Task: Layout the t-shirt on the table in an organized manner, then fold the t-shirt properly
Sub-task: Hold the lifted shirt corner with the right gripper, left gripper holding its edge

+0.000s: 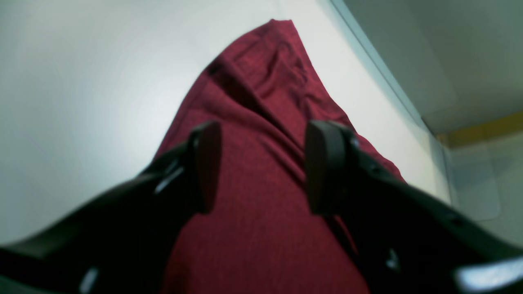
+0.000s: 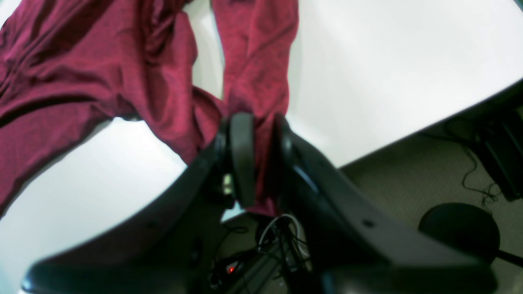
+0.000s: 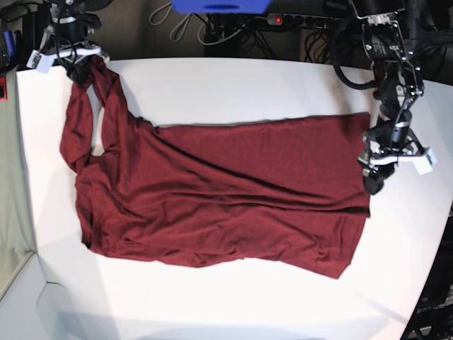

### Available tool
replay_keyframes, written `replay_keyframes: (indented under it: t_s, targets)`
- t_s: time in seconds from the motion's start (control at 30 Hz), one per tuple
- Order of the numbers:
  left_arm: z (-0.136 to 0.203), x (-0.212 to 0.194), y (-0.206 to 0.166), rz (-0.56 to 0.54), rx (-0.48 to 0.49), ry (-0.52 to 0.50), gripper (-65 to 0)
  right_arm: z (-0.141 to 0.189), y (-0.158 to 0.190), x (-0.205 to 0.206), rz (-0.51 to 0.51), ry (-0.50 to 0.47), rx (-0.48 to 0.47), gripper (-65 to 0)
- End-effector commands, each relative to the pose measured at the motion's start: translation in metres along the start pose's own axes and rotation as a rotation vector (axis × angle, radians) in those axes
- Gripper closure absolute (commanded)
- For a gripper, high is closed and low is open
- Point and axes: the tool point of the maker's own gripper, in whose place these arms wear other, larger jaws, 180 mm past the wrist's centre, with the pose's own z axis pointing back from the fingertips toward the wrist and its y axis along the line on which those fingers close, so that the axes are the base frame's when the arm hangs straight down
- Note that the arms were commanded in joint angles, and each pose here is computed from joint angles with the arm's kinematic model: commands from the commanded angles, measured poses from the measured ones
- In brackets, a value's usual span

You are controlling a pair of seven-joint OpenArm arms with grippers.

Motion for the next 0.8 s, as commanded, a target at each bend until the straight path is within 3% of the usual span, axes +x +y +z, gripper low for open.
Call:
replay_keyframes:
  t_s: [0.0, 0.37, 0.53, 0.77]
  targets:
    - [-0.001, 0.016, -0.011, -0.01, -0.036, -0.05, -32.0, 0.003, 0.0, 0.008, 0.005, -0.033, 0.008, -11.1]
    - [-0.001, 0.015, -0.009, -0.008, -0.031, -0.047, -32.0, 0.012, -0.016, 0.005, 0.012, -0.02, -0.033, -36.0]
    - [0.0, 0.014, -0.009, -0.008, -0.03, -0.045, -32.0, 0.004, -0.029, 0.04, 0.009, -0.122, -0.076, -36.9]
    - [0.001, 0.014, -0.008, -0.009, -0.029, -0.044, -32.0, -0.059, -0.009, 0.09, 0.155, -0.171, 0.04, -36.9]
